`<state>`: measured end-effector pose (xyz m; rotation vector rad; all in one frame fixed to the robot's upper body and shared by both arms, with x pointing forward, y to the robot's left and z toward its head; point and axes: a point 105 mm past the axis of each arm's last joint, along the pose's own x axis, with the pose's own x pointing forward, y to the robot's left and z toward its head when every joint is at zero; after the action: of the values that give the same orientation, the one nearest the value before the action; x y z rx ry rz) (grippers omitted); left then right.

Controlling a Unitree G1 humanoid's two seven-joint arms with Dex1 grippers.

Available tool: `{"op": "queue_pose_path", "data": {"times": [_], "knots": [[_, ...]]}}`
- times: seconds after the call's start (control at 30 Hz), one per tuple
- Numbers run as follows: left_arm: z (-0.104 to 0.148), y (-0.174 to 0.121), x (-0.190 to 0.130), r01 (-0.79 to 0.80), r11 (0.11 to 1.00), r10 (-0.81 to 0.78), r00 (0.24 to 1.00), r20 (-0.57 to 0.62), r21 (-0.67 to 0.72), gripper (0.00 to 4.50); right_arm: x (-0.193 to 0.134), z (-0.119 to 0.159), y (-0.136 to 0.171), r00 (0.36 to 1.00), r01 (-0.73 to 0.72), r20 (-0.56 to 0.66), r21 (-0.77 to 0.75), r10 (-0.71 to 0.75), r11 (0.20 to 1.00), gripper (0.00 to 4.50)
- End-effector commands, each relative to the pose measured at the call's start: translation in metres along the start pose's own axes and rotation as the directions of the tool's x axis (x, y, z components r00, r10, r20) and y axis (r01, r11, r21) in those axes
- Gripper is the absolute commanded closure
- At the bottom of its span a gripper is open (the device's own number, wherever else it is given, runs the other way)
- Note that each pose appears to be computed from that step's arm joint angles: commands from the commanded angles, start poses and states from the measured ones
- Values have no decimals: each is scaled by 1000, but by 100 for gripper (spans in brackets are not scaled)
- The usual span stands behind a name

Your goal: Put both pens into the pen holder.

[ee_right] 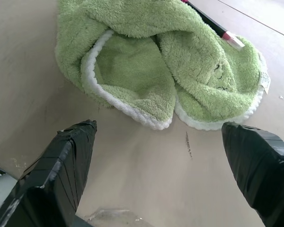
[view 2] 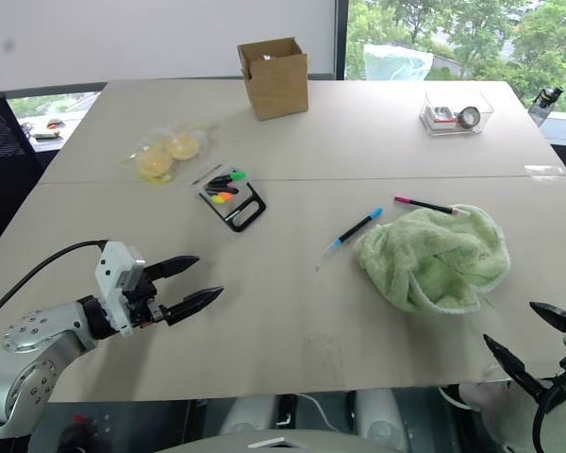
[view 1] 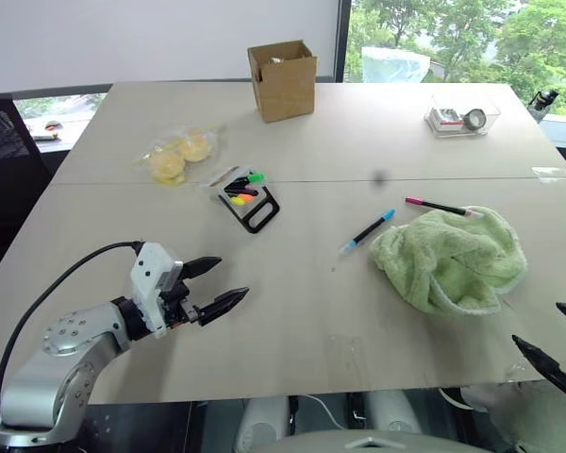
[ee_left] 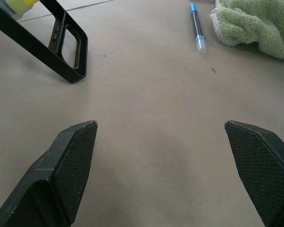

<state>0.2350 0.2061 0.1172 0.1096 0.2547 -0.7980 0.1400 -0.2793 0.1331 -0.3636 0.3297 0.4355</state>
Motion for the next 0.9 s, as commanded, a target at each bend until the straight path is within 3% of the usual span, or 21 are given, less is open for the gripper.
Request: {"op": "queue_pose_path", "data": {"times": [0.03, 0.3, 0.57, 0.73, 0.9], "knots": [[16, 1, 3, 11, 999, -13, 999, 49, 40, 1, 8, 8, 1, 999, -9, 42, 10, 9, 1000, 0], [54, -25, 29, 152, 979, -171, 975, 141, 138, 1, 55, 57, 15, 982, -107, 158, -19, 108, 994, 0], [70, -59, 42, 312, 922, -350, 925, 150, 228, 1, 110, 75, 3, 990, -140, 28, -42, 141, 989, 0], [73, -67, 49, 344, 904, -390, 907, 158, 252, 1, 160, 67, -5, 984, -135, -103, 113, 146, 984, 0], [73, -67, 49, 331, 910, -378, 910, 169, 251, 1, 169, 24, -6, 931, -114, -336, 106, 143, 988, 0]]}}
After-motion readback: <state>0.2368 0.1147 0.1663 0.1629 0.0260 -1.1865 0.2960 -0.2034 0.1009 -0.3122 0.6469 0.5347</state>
